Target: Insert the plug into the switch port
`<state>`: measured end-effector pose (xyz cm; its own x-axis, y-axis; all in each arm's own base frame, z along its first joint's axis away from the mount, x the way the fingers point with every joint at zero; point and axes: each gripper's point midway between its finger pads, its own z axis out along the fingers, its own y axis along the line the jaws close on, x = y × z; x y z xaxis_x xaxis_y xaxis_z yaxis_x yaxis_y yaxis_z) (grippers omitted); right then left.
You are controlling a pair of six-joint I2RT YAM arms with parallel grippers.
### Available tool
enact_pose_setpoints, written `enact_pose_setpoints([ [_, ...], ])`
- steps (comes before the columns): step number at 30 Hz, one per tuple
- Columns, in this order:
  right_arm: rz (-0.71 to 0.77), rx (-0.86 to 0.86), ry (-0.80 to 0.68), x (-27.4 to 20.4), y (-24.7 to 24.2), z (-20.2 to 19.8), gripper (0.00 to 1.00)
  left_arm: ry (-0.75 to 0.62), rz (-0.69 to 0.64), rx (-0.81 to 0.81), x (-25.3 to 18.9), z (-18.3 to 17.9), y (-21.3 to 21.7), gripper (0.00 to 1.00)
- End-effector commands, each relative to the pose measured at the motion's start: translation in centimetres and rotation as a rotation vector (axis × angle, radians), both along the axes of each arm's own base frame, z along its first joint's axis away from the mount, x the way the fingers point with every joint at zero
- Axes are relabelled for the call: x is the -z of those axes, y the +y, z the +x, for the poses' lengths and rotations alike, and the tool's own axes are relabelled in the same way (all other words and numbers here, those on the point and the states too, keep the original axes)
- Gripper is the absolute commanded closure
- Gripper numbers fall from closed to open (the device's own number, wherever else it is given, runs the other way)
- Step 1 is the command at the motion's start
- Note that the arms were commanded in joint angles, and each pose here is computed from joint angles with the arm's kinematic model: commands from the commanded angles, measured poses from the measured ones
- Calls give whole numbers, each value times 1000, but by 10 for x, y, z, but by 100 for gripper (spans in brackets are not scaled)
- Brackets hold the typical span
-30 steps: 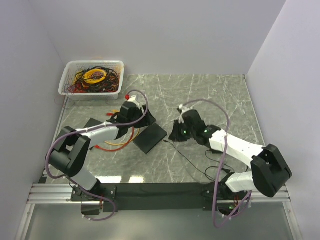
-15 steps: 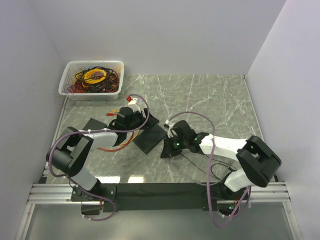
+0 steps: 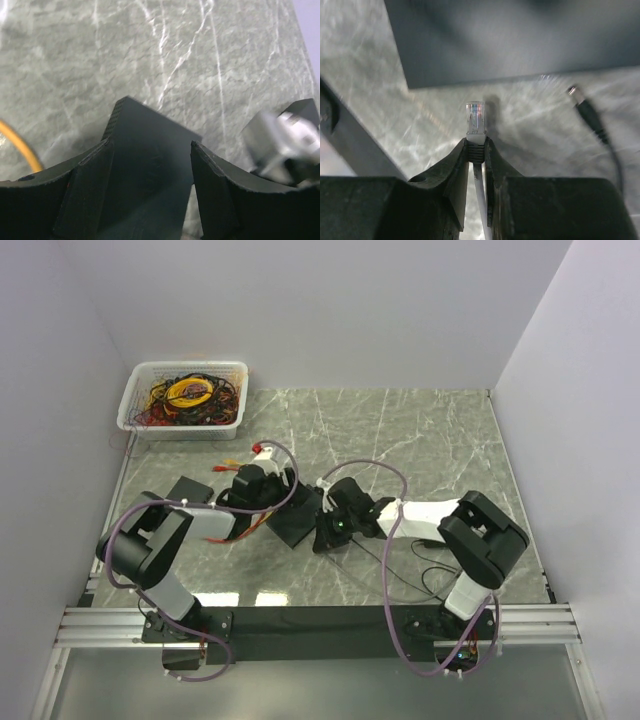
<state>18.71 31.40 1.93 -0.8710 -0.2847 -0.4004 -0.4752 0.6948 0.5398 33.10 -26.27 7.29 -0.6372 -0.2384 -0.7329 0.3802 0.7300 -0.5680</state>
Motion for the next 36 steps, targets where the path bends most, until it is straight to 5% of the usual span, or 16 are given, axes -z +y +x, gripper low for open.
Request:
enact_pose_setpoints([
  [1, -45, 29, -127, -7, 8, 24, 100, -68, -8, -42, -6, 2, 9, 32],
  [36, -361, 104, -440, -13, 24, 36, 100, 4, -3, -77, 41, -13, 19, 39],
])
